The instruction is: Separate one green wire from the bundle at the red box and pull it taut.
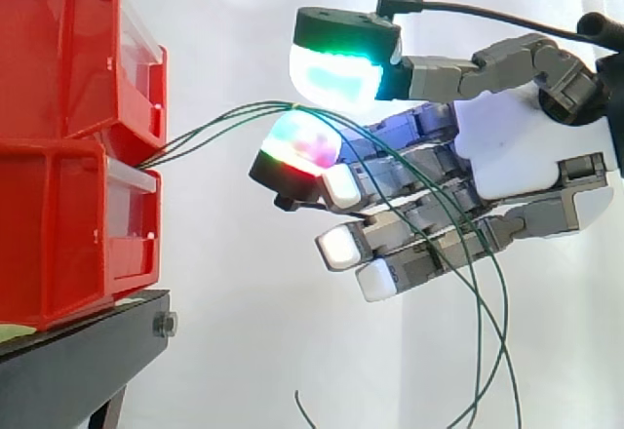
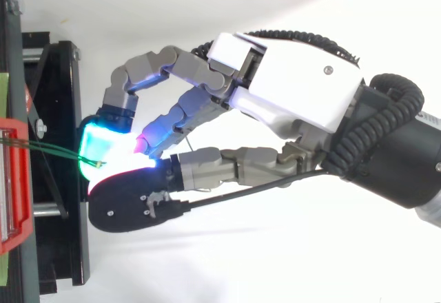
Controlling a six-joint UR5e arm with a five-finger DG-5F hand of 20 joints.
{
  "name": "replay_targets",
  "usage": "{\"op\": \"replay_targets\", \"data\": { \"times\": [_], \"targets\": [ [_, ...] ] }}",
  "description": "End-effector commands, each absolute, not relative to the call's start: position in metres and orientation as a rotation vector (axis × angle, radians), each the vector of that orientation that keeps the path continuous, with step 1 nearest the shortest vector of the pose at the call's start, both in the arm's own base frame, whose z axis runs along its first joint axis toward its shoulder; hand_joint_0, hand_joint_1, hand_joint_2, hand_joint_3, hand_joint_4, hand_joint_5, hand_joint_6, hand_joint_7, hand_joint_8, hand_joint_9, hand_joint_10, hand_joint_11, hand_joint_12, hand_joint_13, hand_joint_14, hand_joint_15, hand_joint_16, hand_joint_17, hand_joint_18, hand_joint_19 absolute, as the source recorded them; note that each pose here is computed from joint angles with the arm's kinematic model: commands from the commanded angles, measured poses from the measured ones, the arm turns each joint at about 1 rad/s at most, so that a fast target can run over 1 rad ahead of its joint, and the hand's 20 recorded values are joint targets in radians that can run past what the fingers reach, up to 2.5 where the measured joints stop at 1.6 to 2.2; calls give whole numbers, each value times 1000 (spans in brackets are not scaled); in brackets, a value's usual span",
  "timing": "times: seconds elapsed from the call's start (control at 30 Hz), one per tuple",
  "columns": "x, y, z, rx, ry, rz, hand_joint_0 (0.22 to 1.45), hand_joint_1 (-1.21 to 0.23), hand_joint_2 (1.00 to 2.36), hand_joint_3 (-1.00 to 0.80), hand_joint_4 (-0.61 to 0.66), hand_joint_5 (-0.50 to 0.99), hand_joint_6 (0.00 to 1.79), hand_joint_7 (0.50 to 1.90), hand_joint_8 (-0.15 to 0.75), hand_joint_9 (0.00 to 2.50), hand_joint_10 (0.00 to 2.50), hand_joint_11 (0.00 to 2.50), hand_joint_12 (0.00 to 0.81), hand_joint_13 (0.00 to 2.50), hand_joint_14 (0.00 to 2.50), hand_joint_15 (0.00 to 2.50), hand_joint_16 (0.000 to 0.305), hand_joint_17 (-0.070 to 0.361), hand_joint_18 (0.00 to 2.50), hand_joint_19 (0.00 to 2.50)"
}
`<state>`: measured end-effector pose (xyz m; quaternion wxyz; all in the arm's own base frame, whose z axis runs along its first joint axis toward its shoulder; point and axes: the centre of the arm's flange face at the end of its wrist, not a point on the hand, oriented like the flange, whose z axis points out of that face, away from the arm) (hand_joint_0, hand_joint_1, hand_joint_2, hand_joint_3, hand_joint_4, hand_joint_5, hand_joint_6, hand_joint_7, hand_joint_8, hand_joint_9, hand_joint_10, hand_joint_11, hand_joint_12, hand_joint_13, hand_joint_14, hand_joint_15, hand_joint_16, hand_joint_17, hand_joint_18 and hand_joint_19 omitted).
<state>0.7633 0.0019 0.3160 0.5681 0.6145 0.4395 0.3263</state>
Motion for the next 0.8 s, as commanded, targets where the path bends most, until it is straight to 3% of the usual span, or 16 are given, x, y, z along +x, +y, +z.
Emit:
{"op": "replay_targets", "data": {
  "times": [0.0,0.33,0.53,0.77],
  "targets": [
    [763,2,316,1443,1032,767,518,-660,1000,-500,70,-162,882,936,250,1076,20,702,347,930,23,619,51,114,766,568],
    [764,-2,317,1443,1029,763,571,-614,1004,-467,59,-162,874,959,241,1080,22,692,336,925,22,630,48,108,741,581],
    [766,-7,317,1436,1028,771,599,-751,1013,-304,39,-165,878,991,238,1062,20,698,336,918,23,627,47,107,731,582],
    [765,-9,313,1435,1032,764,688,-900,1001,-498,-3,-174,889,939,219,1022,21,694,326,900,23,614,47,105,736,559]
  ]
}}
